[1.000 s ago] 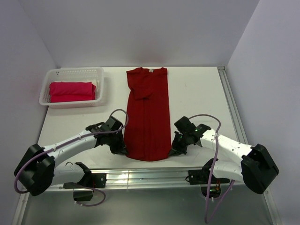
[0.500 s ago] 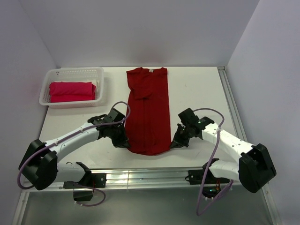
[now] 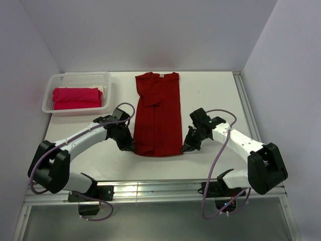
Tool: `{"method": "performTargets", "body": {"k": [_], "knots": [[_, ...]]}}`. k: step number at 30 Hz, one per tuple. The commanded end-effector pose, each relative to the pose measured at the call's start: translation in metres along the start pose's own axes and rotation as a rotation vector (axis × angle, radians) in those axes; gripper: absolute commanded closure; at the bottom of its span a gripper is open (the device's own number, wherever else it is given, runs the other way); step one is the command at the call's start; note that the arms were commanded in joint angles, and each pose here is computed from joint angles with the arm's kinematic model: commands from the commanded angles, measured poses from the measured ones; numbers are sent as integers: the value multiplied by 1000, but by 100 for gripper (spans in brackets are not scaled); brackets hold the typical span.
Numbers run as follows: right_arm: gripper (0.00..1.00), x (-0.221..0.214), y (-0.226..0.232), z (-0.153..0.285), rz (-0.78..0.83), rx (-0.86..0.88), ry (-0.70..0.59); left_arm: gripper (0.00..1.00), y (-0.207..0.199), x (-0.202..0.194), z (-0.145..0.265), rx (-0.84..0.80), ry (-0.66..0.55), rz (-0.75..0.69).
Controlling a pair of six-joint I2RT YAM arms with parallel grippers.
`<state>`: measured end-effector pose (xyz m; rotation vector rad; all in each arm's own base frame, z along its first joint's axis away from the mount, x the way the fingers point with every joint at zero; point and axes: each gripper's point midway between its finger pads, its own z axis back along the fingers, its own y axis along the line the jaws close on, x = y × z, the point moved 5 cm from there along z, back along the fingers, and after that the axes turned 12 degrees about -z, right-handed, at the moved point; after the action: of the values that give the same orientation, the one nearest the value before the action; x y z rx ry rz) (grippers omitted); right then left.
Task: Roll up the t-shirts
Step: Roll the tshirt
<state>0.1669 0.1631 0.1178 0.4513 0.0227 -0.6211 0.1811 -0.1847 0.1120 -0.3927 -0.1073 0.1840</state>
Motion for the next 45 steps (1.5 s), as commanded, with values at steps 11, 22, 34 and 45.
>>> {"method": "performTargets", "body": {"k": [11, 22, 34, 45], "knots": [[100, 27, 23, -1, 18, 9, -10, 100, -12, 33, 1, -9, -19, -38], [100, 49, 33, -8, 2, 5, -1, 100, -14, 52, -11, 5, -3, -35], [100, 70, 45, -10, -6, -2, 5, 100, -21, 76, -14, -7, -7, -33], [72, 96, 58, -14, -76, 60, 24, 73, -29, 101, -16, -70, 2, 29]]}}
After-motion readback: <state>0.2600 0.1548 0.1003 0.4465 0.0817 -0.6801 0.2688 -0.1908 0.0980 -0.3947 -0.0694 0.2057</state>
